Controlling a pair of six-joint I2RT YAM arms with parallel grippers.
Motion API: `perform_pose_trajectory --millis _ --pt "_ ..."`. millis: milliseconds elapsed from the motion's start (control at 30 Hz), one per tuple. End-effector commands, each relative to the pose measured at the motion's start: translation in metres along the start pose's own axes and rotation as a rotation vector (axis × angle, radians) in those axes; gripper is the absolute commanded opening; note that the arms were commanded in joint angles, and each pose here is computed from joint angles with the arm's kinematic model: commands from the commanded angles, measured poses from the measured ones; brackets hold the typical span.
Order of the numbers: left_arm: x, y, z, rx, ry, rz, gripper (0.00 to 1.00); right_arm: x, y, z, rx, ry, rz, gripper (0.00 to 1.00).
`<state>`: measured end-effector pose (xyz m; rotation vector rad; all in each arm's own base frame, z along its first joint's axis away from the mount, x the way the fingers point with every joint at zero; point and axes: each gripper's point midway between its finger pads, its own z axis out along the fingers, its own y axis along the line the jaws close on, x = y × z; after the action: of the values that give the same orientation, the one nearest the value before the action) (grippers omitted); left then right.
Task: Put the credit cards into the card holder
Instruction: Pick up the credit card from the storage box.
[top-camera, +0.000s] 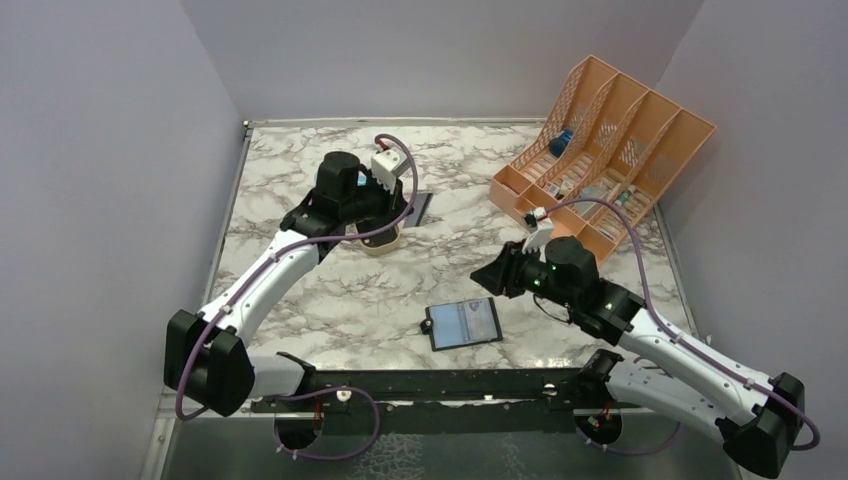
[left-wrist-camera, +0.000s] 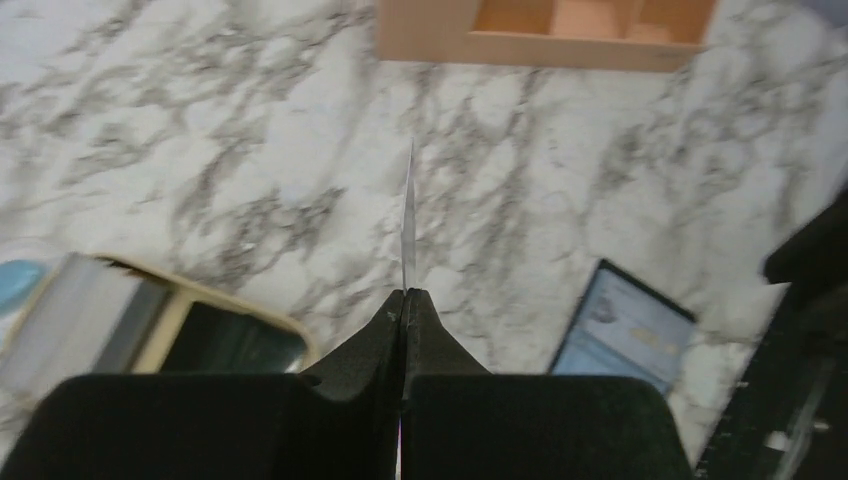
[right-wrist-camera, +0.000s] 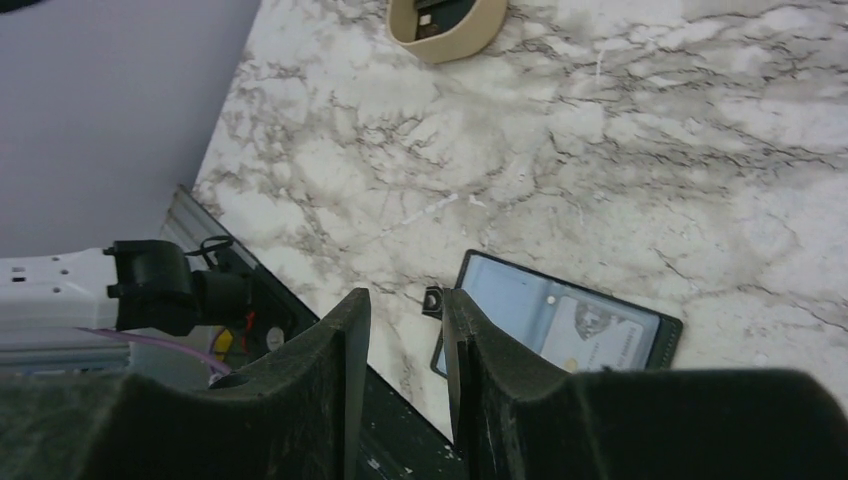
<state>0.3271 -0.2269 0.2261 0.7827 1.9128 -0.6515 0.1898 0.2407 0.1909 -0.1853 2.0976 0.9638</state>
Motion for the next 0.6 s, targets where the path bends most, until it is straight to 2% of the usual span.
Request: perform_pose_trajectory --millis 0,200,367,567 --pt "-0.017 -0.074 -0.015 0.373 -0.105 -0.260 0.00 -0.016 0.038 -0.004 -0.173 -0.045 0.023 0.34" --pt "-0.018 -0.108 -0.030 0.568 -0.084 -0.486 0.00 -0.033 0.059 -0.013 -0.268 -0.113 0.091 0.34" --pt "-0.003 -0.123 -0.038 0.669 -0.027 -0.555 0.00 -0.041 0.051 -0.007 -0.204 -0.135 0.121 0.41" --pt "0.005 -0.134 -0.052 0.731 0.014 -0.587 0.00 -0.041 0.056 -0.001 -0.215 -0.113 0.132 0.43"
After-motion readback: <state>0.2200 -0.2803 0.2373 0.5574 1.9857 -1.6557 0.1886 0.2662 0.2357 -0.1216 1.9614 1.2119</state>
